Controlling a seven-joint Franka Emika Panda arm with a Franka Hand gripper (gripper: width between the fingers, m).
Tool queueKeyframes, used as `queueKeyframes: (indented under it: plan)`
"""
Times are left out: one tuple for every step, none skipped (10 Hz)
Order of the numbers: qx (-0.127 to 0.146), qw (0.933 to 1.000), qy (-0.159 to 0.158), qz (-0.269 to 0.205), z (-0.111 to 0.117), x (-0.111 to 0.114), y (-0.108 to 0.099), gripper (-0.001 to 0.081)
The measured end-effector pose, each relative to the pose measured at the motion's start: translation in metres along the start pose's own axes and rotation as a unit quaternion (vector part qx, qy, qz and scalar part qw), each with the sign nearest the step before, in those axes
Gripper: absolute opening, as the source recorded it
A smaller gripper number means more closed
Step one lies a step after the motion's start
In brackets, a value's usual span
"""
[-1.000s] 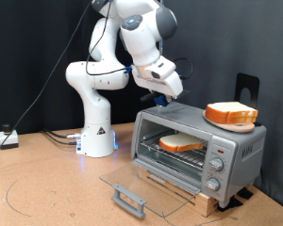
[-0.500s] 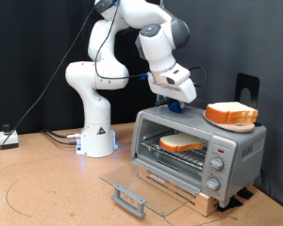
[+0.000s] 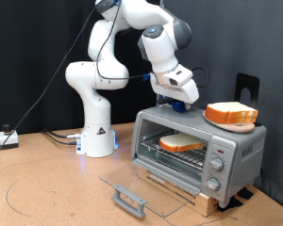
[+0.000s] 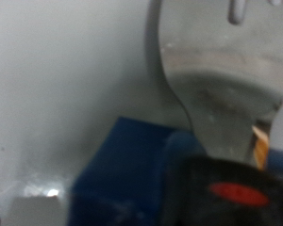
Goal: Make a piece of toast with the oven
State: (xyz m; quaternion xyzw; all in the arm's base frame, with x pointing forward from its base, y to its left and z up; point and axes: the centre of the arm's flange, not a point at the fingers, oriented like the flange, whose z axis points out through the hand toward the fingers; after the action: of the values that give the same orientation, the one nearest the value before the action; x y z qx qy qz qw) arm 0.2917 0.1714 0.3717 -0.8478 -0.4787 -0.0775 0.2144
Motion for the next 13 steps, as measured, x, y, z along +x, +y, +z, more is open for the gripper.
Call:
queueKeyframes:
  plan:
    - [0.006,1.0,0.007,-0.001,-0.005,-0.001,0.0,0.0792]
    - [0.014,0.9997,0.022,-0.005,-0.013,-0.002,0.002,0.0792]
    - [0.021,0.9989,0.041,-0.011,-0.025,-0.003,0.003,0.0807]
    - [0.027,0.9976,0.062,-0.016,-0.039,-0.004,0.004,0.0807]
    - [0.028,0.996,0.083,-0.019,-0.054,-0.006,0.005,0.0809]
    - [0.026,0.9947,0.097,-0.02,-0.068,-0.007,0.005,0.0809]
    - [0.022,0.994,0.105,-0.022,-0.077,-0.008,0.003,0.0809]
    - [0.024,0.9941,0.103,-0.021,-0.075,-0.008,0.004,0.0809]
    - [0.026,0.9938,0.106,-0.023,-0.075,-0.01,0.006,0.0809]
    - [0.029,0.9932,0.111,-0.024,-0.078,-0.016,0.014,0.0809]
    - [0.04,0.9917,0.121,-0.017,-0.083,-0.026,0.025,0.0809]
    - [0.053,0.9902,0.129,-0.006,-0.088,-0.037,0.035,0.0809]
    - [0.062,0.9894,0.131,0.008,-0.094,-0.048,0.045,0.0809]
